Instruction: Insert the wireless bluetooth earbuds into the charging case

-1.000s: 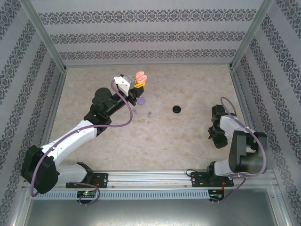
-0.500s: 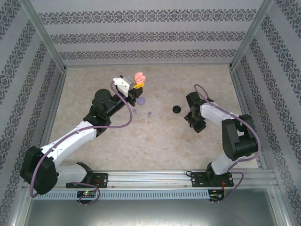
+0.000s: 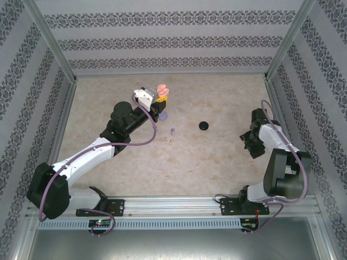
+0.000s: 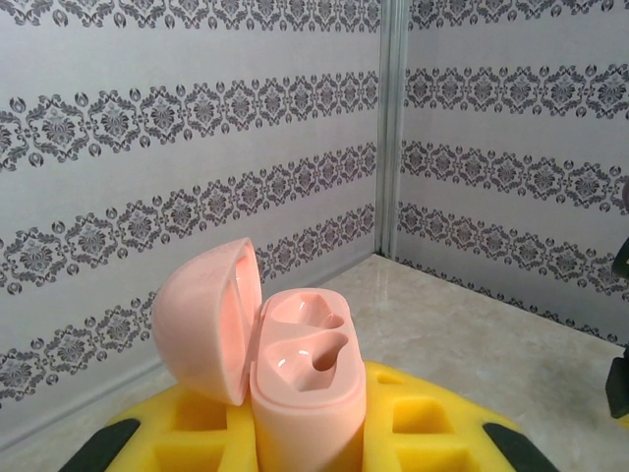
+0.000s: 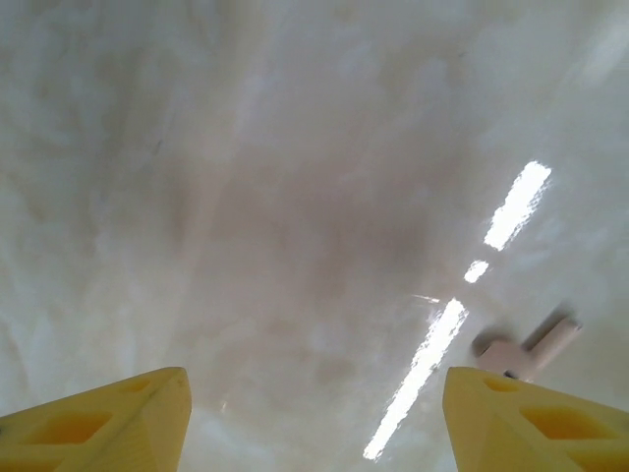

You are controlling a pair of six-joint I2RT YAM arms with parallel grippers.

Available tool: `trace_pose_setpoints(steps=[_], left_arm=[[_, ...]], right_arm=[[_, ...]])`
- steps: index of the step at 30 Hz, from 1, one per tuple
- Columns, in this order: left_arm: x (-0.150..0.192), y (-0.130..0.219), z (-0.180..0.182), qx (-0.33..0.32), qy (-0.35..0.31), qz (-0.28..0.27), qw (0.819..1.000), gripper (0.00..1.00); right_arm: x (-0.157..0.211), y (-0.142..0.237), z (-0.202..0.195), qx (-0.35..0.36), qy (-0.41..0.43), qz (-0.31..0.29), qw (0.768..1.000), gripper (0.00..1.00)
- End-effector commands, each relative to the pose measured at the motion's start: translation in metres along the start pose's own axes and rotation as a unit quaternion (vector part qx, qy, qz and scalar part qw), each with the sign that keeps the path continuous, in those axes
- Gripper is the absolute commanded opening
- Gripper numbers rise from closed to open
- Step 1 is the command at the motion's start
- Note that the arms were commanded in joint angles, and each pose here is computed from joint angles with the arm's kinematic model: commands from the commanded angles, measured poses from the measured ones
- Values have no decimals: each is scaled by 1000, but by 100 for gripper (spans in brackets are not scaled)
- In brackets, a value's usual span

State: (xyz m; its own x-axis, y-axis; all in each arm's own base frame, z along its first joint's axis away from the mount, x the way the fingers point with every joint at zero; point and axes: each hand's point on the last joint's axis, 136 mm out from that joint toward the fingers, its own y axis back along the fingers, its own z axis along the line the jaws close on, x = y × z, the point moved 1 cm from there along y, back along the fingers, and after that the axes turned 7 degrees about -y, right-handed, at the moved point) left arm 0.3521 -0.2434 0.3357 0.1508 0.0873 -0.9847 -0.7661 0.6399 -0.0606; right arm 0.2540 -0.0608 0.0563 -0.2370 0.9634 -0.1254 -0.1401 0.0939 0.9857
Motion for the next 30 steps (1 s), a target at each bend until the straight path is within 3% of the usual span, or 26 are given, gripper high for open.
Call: trace_pose_setpoints(steps=[1, 8, 21, 30], left_arm=[[-12, 1, 3, -18, 7, -29, 999, 0], [4, 1, 5, -30, 11, -15, 999, 0], [6, -15, -3, 2, 31, 5, 1000, 0], [1, -5, 3, -21, 63, -11, 998, 0]], right_arm=[[-2, -7, -13, 22, 31, 20, 999, 69], [-17, -14, -22, 43, 32, 22, 998, 69], [-8, -25, -34, 64, -6, 17, 998, 71], [0, -35, -13, 65, 36, 50, 996, 70]])
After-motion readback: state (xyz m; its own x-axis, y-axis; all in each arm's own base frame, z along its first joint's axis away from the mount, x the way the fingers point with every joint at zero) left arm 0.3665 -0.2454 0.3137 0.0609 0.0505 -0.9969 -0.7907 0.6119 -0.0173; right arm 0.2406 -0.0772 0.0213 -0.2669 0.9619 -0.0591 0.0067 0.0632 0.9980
